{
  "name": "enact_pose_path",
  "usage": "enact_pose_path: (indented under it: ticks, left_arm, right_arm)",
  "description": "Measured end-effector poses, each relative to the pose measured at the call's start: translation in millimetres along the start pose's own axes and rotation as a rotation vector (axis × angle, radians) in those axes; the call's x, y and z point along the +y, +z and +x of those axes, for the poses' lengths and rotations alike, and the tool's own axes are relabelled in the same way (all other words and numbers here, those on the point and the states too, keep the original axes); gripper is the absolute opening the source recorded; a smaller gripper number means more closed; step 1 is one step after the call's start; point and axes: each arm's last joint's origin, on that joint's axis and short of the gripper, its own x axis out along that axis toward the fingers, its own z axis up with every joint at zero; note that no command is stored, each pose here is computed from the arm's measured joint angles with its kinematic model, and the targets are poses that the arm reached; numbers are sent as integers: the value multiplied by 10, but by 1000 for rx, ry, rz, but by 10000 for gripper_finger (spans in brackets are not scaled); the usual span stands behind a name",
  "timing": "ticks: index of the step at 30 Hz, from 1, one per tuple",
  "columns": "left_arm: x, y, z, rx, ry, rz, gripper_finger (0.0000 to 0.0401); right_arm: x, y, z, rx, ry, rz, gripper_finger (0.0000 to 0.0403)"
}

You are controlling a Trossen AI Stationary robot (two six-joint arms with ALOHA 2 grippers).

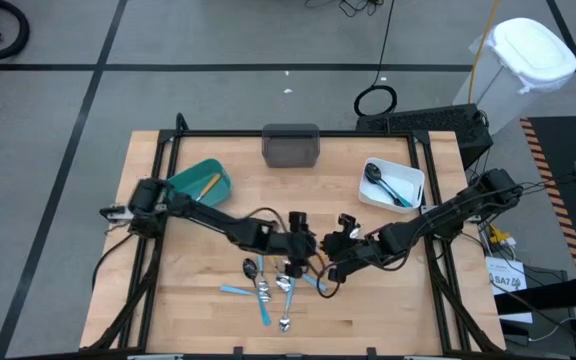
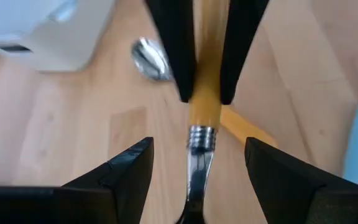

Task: Sort silverware by color (type)
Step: Put the yellow spoon into the green bin

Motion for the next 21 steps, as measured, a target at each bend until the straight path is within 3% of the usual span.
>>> enact_pose_path:
  ticks: [6,21]
  left_arm:
    - [-49,126,212,110,-5,21,248]
    - [-20,161,139,136,36,11,248]
  right_arm:
    - [-5,-14,-1,13,-5,-8,45]
    - [-35,-67,-4,65,-37,-36,43]
